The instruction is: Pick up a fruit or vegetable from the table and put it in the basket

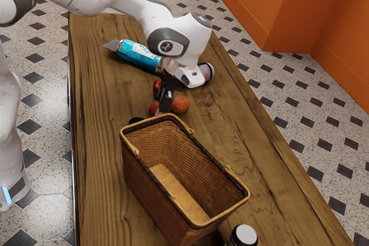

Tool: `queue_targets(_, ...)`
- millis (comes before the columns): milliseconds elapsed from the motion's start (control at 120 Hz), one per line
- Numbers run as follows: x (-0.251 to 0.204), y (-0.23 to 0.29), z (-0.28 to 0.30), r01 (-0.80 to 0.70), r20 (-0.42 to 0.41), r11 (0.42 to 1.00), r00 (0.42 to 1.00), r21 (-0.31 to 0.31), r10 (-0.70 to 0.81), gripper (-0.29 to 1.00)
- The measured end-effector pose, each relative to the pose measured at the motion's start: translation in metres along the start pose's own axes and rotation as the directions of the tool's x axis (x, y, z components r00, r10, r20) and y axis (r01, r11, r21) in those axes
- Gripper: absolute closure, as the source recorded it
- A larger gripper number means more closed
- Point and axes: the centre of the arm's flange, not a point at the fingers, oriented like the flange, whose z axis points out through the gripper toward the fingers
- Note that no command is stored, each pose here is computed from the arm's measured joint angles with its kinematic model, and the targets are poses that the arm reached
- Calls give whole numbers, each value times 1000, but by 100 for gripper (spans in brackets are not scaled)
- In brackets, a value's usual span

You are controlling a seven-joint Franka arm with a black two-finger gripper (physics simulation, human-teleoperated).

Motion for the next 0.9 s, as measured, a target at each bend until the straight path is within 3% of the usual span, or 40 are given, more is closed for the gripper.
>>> queue_targets(767,4,0,19,0,16,1000,1000,-4,1,0)
queue_targets(900,4,0,20,1,18,1000,1000,-4,-1,22)
